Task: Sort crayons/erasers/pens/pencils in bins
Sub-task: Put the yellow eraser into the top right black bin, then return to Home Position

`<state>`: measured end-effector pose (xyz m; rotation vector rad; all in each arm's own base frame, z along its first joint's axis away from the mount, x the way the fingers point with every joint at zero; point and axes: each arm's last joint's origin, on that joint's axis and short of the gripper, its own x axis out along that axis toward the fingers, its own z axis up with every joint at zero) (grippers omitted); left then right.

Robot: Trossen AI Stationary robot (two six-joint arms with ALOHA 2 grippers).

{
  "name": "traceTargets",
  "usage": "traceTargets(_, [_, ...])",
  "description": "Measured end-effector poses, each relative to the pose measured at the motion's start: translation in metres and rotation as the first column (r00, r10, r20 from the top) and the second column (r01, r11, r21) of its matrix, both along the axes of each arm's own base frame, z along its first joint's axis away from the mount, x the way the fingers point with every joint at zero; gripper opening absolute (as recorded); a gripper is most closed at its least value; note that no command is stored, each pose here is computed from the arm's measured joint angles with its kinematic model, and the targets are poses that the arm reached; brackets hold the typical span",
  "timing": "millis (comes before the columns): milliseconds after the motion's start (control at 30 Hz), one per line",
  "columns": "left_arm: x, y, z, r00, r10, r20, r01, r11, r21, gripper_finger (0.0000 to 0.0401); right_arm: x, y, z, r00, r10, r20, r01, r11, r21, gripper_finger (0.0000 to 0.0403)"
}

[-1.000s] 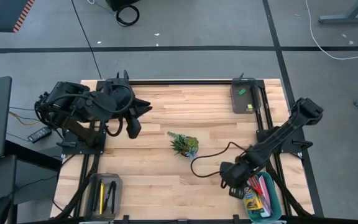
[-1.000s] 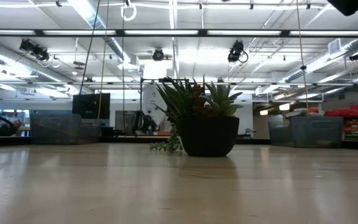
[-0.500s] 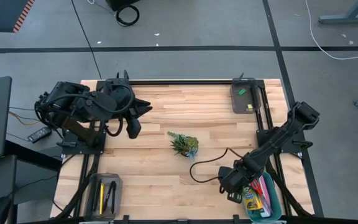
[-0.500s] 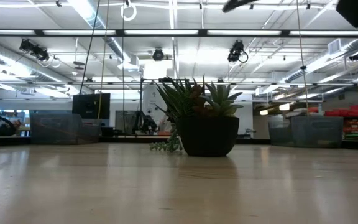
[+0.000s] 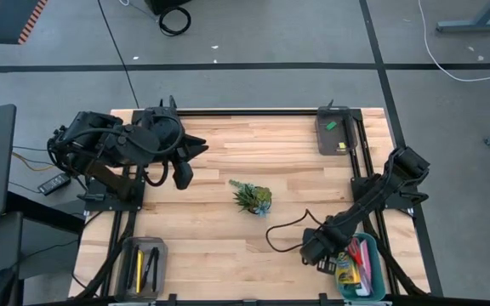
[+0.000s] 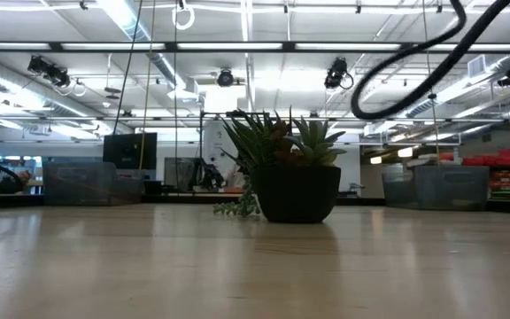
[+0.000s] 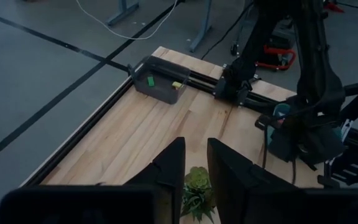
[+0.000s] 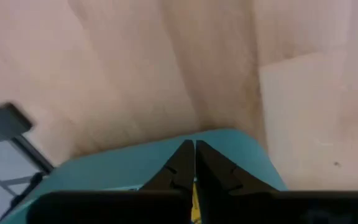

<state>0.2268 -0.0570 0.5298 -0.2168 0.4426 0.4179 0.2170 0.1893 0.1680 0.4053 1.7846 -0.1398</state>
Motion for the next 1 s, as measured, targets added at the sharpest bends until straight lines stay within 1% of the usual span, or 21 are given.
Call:
traceTargets(100, [0.000,0.000,0.000,1.000,0.000,0.000,0.000,1.000,0.000,0.0077,-0.002,-0.002,0.001,1.000,0.004,-0.023,-0.004,1.000,-0.015,0.0012])
traceTargets(233, [0.000,0.000,0.000,1.000,0.000,0.000,0.000,1.000,0.000,0.0073,-0.003,-0.002,0.007,1.000,0.017,0.003,-0.017,1.000,0.006,0.0010])
traceTargets(367, [0.000,0.000,0.000,1.000,0.000,0.000,0.000,1.000,0.000,0.0069,-0.005,-0.004,0.013,1.000,-0.009,0.016,0.009,1.000,0.013,0.0009])
traceTargets(533, [0.000,0.000,0.000,1.000,0.000,0.000,0.000,1.000,0.001,0.0071,-0.008,-0.007,0.027,0.997,-0.028,0.069,0.026,0.999,0.033,0.0009])
traceTargets(633, [0.000,0.000,0.000,1.000,0.001,0.000,-0.001,1.000,0.001,0.0074,-0.010,-0.012,0.040,0.993,-0.063,0.104,0.057,0.997,0.061,0.0009])
traceTargets(767, [0.000,0.000,0.000,1.000,0.001,0.000,-0.001,1.000,0.002,0.0074,-0.014,-0.022,0.061,0.975,-0.127,0.181,0.111,0.989,0.095,0.0008])
traceTargets(900, [0.000,0.000,0.000,1.000,0.001,0.000,-0.001,1.000,0.003,0.0069,-0.016,-0.037,0.083,0.931,-0.186,0.315,0.157,0.981,0.117,0.0008])
traceTargets(1000, [0.000,0.001,0.000,1.000,0.004,0.000,-0.004,1.000,0.002,0.0067,-0.017,-0.050,0.097,0.901,-0.179,0.395,0.141,0.982,0.124,0.0008])
